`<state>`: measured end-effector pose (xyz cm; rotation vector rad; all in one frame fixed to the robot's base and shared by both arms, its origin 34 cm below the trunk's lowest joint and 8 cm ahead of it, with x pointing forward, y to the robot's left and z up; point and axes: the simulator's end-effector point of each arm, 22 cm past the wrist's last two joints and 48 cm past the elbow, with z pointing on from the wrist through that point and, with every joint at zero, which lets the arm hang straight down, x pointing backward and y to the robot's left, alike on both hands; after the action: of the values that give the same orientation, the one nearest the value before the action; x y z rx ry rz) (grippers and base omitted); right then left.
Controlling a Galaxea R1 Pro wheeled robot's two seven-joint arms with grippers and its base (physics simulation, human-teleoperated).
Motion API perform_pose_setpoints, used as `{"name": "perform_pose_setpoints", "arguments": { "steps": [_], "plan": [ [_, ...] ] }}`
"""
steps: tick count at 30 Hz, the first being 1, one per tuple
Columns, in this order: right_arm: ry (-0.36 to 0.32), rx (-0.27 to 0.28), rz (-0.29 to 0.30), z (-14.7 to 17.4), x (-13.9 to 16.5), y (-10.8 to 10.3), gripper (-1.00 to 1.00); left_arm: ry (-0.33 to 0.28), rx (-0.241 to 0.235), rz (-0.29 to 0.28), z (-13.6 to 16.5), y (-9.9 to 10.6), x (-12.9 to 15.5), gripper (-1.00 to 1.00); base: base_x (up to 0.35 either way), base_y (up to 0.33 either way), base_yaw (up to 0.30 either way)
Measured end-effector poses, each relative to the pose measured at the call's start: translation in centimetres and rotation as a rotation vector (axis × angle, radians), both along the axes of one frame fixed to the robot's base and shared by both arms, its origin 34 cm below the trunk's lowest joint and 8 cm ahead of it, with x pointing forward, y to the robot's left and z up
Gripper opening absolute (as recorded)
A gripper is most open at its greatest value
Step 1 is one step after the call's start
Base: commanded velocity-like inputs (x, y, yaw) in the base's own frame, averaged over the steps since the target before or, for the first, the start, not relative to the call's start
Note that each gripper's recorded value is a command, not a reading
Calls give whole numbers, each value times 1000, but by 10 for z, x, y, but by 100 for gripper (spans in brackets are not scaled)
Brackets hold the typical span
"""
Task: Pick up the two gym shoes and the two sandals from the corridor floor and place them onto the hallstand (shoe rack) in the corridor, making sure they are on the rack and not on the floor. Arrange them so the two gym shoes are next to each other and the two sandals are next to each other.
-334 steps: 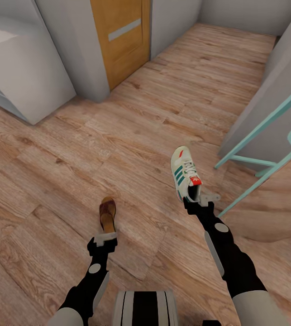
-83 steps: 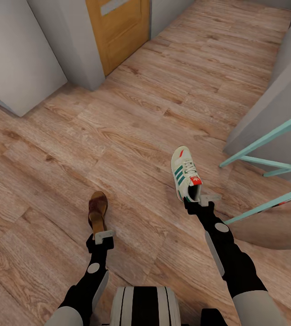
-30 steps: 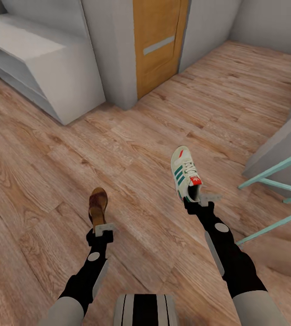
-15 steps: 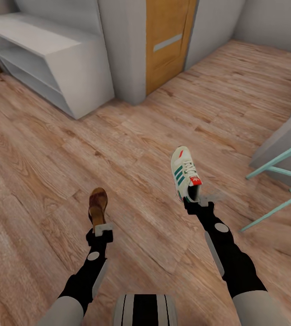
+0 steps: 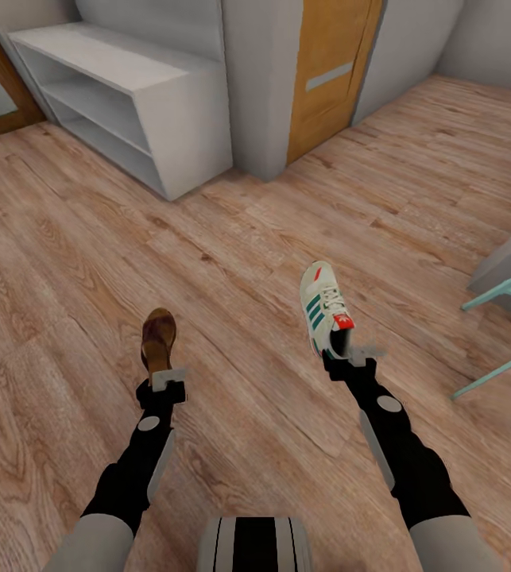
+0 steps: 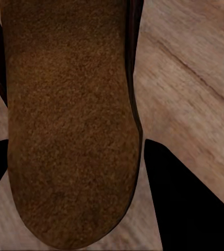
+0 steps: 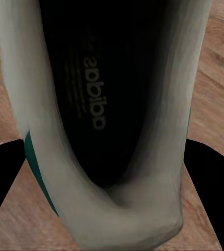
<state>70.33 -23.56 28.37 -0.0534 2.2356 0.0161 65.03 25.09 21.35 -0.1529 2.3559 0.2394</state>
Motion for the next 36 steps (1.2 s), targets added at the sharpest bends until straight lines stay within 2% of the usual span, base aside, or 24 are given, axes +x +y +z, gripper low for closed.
{"name": "perform_pose_setpoints", "arguments": {
  "steps": [2, 8, 11, 18, 21, 22, 24, 31, 36],
  "plan": [
    [22, -3, 0, -8, -12, -1, -100, -25, -1, 0, 13, 1, 10, -100, -24, 36, 3],
    [76, -7, -1, -28, -45, -4, -100, -38, 0, -2, 22, 1, 17, -100, -7, 11, 1],
    [115, -15, -1, -44, -71, -9, -100, -18, 1, -3, 19, 2, 12, -100, -1, 2, 0],
    [113, -18, -1, -54, -101, -12, -100, 7, -9, -18, 12, -1, 0, -100, 0, 0, 0],
    [163, -40, -78, -68, -144, -48, -100, 37, -8, -23, 5, -1, -19, -100, 0, 0, 0],
    [176, -55, -135, -73, -166, -73, -100, 58, -7, -18, -1, 2, -36, -100, 0, 0, 0],
    [167, -62, -159, -72, -177, -84, -100, 63, -6, -17, -1, 2, -45, -100, 0, 0, 0],
    [136, -70, -191, -74, -201, -97, -100, 71, -4, -14, 6, 4, -66, -100, 0, 0, 0],
    [130, -69, -194, -76, -216, -98, -100, 47, -4, -13, 18, 4, -63, -100, 0, 0, 0]
  ]
}}
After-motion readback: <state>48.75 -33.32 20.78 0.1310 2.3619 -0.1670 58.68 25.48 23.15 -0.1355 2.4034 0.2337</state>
